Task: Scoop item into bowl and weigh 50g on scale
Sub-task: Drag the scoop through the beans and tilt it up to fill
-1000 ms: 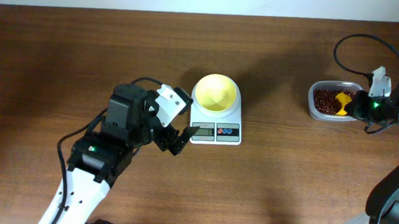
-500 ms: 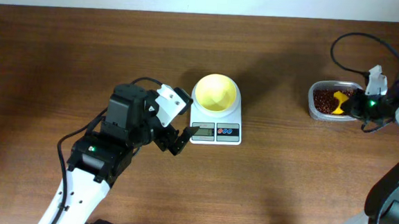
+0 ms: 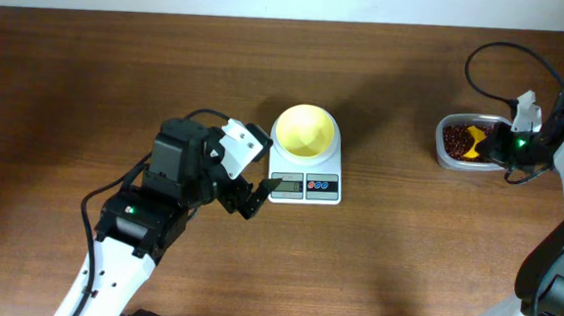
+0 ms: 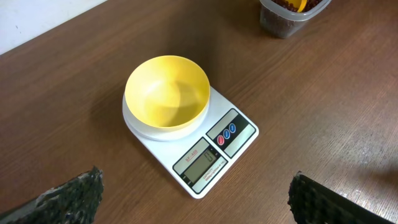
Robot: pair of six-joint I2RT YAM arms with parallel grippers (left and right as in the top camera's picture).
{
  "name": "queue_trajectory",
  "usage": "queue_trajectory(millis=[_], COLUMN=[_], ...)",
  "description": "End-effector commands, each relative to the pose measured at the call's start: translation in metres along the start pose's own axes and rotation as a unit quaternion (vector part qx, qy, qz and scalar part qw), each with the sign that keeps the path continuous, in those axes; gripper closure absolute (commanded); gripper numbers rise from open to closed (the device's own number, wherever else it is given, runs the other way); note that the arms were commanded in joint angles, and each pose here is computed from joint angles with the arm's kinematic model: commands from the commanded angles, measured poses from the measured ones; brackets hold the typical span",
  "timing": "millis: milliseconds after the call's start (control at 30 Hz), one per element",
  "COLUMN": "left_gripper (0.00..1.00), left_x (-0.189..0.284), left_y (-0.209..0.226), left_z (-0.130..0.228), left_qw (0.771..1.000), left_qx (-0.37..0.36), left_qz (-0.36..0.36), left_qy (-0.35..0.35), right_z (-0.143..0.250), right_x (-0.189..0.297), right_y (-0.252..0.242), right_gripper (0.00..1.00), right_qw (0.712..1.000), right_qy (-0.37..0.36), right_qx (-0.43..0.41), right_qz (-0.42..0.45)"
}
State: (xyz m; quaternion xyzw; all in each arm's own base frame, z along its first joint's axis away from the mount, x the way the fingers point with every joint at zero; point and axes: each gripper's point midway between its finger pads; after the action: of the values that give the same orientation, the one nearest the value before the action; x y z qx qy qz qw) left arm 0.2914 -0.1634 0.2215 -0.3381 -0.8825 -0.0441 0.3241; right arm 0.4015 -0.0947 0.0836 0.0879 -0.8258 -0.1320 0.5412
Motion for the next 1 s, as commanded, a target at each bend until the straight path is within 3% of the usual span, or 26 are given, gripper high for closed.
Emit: queue_trajectory(millis=[0,967], left_gripper=[0.01,0.01], left_x=[-0.001,-0.001], left_y=[0.001,0.001], left_z=[0.002,0.002], left_qw=[1.000,1.000], left_qx=[0.010,0.010], left_qz=[0.000,0.000], left_qy=[0.003,0.003], right_z=[0.007,0.005], right_x=[-0.014,-0.010], right_y=[0.002,0.026], right_gripper=[0.96,0.96], right_qw=[1.000,0.996], right_qy=[0.018,0.006], right_qx=[-0.011,-0.010], right_qz=[-0.011,-0.092])
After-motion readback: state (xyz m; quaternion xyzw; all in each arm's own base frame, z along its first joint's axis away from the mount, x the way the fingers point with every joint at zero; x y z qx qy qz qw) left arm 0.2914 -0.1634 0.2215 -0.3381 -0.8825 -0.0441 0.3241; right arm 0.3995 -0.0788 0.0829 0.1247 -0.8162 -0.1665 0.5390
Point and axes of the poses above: each gripper's point midway between its finger pads, its own x axis back along the fingers, its own y axis along the line the jaws close on, z = x × y, and after that the axes turned 10 degrees about x, right-handed
